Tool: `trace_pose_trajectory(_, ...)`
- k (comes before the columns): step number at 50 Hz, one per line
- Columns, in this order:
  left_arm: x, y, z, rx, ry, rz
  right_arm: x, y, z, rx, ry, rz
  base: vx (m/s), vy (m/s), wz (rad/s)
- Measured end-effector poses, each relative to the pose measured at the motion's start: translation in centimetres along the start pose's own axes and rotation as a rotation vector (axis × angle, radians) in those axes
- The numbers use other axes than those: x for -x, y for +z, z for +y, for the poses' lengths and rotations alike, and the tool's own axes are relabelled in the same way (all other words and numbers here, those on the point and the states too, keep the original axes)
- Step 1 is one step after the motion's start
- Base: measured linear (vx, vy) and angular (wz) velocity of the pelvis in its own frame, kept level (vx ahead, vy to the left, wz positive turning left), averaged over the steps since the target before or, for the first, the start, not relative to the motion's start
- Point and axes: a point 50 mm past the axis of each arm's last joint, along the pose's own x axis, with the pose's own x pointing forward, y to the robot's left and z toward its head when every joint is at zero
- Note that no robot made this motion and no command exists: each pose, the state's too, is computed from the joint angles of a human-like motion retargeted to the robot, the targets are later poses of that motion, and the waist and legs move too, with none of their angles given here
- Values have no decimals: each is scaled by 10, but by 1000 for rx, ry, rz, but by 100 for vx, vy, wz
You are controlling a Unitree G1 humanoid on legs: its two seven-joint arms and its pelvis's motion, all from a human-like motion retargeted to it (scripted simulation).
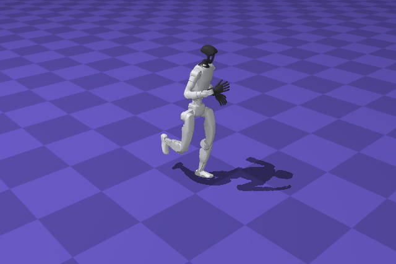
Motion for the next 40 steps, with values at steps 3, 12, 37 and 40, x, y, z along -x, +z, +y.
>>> trace_pose_trajectory(3,-63,86,-65,70,-48,-313,40,-69,-4,121,-143,374,92,-17,155)
trace_pose_trajectory(12,24,361,-120,393,-183,-1514,133,-13,-22,176,94,620,104,-29,112)
trace_pose_trajectory(37,-9,91,-8,49,-72,-370,-42,-41,-5,-13,-140,92,99,-42,-24)
trace_pose_trajectory(40,11,98,1,60,-122,-382,-58,14,21,-93,22,-179,116,-4,9)
